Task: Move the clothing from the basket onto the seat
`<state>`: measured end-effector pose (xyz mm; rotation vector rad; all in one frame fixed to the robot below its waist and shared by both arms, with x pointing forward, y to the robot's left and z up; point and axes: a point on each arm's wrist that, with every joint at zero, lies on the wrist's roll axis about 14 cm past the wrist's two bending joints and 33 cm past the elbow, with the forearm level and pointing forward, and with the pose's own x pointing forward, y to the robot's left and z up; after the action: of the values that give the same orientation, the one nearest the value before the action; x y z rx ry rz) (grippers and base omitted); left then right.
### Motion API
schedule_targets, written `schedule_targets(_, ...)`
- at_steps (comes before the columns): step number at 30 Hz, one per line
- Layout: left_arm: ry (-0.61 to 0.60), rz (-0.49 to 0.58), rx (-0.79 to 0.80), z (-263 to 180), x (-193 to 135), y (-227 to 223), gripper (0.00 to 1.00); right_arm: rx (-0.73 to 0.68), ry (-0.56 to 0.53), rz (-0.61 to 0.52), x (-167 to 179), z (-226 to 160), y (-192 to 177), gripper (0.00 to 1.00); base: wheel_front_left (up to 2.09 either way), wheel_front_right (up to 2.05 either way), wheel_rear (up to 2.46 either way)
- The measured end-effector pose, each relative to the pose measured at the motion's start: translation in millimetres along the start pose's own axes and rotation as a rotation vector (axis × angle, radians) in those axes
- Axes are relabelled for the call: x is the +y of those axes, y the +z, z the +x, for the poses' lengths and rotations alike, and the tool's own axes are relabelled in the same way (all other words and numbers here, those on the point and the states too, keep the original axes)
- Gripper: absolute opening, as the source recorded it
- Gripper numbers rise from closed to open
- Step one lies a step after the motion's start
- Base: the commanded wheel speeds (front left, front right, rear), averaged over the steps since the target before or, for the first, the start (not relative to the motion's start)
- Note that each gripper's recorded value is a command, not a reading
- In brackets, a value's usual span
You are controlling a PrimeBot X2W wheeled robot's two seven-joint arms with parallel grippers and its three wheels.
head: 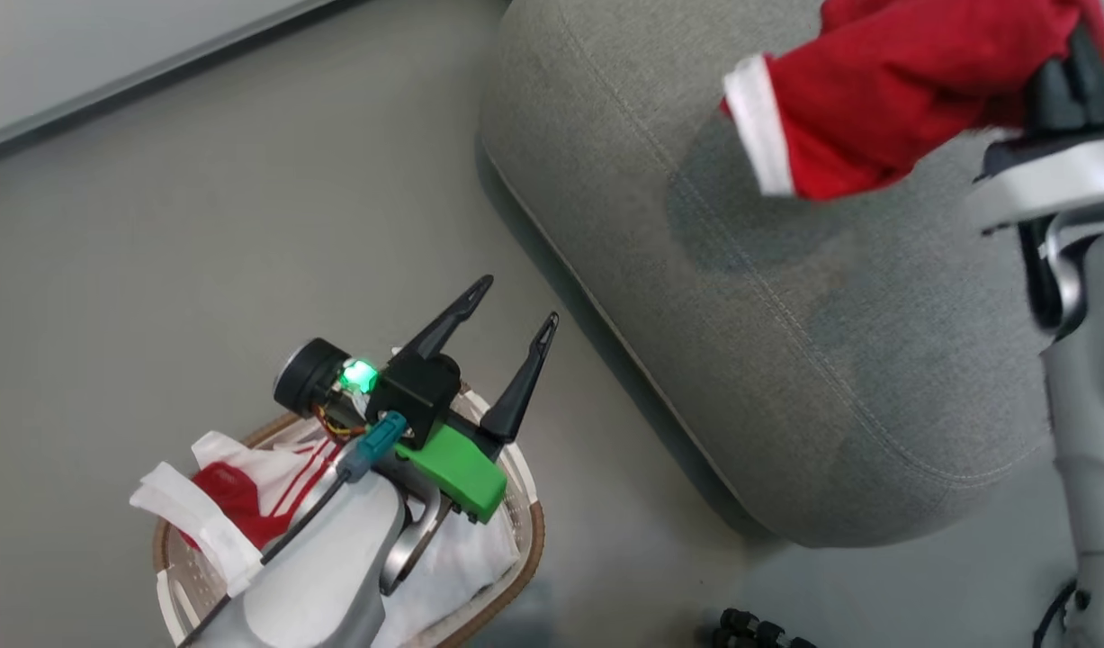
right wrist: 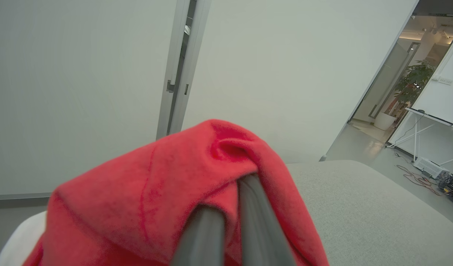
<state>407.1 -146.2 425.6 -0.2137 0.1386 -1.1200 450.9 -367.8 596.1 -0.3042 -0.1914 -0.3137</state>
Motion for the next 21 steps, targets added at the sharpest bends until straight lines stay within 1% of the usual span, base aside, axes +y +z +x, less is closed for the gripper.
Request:
schedule_targets(3,0.016,0.001,-0.001,2.1,18.6,-7.3,1.0,-0.023,-0.011,-0.032,-5.0,28.4,2.7,0.0,0.0,0.0,0.0)
schedule_targets(7,0.044,-0.001,0.009,1.7,44.8,-24.5,1.0,-0.029,-0.034,-0.079,-12.9,64.3,-3.3,0.0,0.0,0.0,0.0)
schedule_targets(10,0.071,-0.014,0.014,0.8,62.9,-37.7,1.0,-0.02,-0.056,-0.089,-16.2,88.2,-14.2,0.0,0.0,0.0,0.0)
schedule_targets(12,0.091,-0.025,0.021,-0.9,73.2,-48.5,1.0,0.009,-0.059,-0.095,-14.2,99.0,-30.4,0.0,0.0,0.0,0.0)
schedule_targets(15,0.11,-0.055,0.036,-4.7,82.6,-65.7,1.0,0.077,-0.061,-0.1,-9.5,108.0,-64.5,0.0,0.0,0.0,0.0)
schedule_targets(18,0.132,-0.075,0.053,-9.7,93.0,-83.0,1.0,0.179,-0.049,-0.109,0.2,107.0,-110.9,0.0,0.0,0.0,0.0)
schedule_targets(21,0.161,-0.099,0.074,-17.1,100.8,-98.1,1.0,0.256,-0.033,-0.111,12.3,102.5,-147.5,0.0,0.0,0.0,0.0)
